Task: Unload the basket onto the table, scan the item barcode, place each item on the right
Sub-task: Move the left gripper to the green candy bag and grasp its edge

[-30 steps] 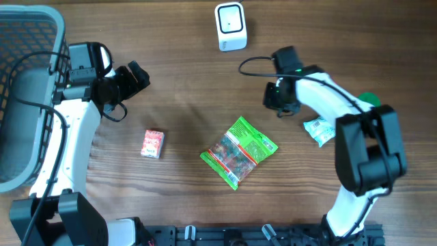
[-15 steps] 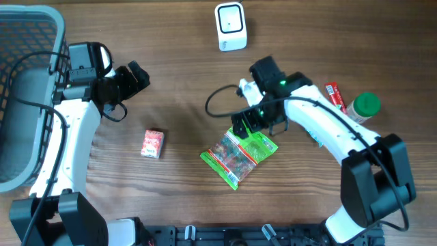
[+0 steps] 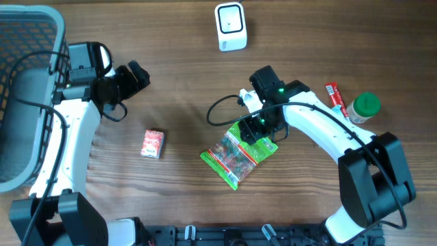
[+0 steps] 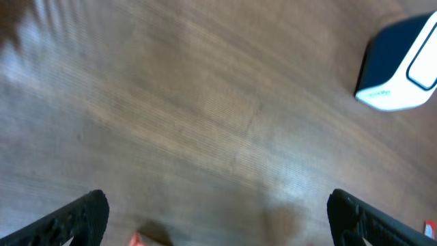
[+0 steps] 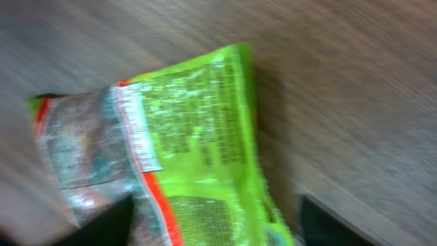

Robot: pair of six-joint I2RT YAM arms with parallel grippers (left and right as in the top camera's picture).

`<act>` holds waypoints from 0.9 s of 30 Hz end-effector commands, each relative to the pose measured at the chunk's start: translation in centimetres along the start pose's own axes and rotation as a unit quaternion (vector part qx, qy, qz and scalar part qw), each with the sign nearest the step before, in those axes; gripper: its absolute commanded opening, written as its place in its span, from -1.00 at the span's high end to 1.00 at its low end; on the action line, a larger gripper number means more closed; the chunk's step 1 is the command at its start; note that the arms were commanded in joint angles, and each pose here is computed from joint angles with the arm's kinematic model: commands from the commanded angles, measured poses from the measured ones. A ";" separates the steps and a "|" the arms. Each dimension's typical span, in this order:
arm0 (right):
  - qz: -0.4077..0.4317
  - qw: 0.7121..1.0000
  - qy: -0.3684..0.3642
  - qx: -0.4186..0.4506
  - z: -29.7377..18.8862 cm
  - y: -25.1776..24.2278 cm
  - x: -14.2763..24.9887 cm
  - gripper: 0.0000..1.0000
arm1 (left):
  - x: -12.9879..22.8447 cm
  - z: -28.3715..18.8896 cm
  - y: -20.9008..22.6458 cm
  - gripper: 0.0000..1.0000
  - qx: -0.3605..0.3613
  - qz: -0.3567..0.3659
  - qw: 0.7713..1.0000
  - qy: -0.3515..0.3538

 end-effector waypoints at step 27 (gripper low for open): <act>0.061 0.998 -0.015 -0.014 -0.6 -3.2 1.0 -0.43 | 30.1 1.4 2.2 0.92 -0.145 0.072 0.925 0.345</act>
Point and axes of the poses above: each gripper's point midway between its finger pads, its own z axis out along the fingers, its own y axis along the line the jaws close on, x = y × z, the point moved 2 cm from there along -z, back along the fingers, and after that the axes turned 9 degrees about -z, right-handed, at the moved point
